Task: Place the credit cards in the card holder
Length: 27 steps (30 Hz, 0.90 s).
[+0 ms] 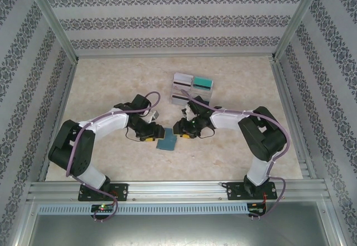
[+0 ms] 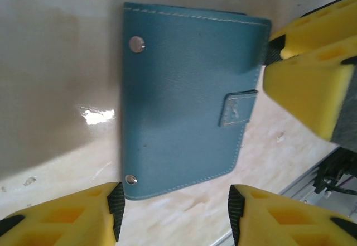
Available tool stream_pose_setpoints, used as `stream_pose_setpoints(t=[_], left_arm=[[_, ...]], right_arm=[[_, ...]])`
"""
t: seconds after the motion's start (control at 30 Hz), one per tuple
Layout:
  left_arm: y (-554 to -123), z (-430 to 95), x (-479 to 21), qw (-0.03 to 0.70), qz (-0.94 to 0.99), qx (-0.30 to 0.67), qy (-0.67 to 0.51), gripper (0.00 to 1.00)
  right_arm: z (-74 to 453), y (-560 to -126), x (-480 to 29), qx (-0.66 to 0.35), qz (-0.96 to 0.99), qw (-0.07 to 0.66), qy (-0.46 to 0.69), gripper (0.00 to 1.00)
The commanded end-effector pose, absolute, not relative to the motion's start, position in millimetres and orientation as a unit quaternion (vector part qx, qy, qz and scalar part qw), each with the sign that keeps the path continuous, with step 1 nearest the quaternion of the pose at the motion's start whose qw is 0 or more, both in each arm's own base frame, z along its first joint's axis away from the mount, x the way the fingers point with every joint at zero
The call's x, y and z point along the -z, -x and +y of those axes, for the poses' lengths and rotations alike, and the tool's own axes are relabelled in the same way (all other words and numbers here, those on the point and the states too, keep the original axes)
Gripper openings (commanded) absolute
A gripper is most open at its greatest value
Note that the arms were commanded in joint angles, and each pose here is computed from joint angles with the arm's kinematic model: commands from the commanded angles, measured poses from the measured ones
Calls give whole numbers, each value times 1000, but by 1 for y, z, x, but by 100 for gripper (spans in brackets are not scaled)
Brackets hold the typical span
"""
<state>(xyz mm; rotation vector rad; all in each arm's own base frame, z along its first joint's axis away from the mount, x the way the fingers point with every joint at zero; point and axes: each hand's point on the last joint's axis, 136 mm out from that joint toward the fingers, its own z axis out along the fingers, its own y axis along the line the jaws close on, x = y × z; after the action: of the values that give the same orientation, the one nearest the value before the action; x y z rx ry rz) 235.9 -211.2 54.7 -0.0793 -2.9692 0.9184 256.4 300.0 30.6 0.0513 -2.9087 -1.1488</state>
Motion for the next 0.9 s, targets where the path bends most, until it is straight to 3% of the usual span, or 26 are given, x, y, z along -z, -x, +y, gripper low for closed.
stream_pose_setpoints(t=[0.0, 0.07, 0.33, 0.43, 0.7, 0.87], left_arm=[[-239, -217, -47, 11, -952, -305, 16, 53], [-241, -219, -45, 8, -950, -313, 9, 52], [-255, -208, -63, -41, -951, -305, -4, 52], [-266, -197, -78, -71, -949, -306, -17, 52], [-288, -146, -109, -147, -960, -228, -72, 54], [-298, -125, -105, -163, -947, -242, -136, 54]], right_arm=[[311, -270, -30, 381, -924, -9, -20, 43], [317, -273, -29, 388, -921, -10, -22, 40], [325, -290, -54, 409, -910, -45, -44, 8], [315, -305, -78, 381, -916, -97, -77, 3], [266, -337, -159, 111, -903, -326, -256, 0], [288, -320, -147, -34, -839, -360, -407, 1]])
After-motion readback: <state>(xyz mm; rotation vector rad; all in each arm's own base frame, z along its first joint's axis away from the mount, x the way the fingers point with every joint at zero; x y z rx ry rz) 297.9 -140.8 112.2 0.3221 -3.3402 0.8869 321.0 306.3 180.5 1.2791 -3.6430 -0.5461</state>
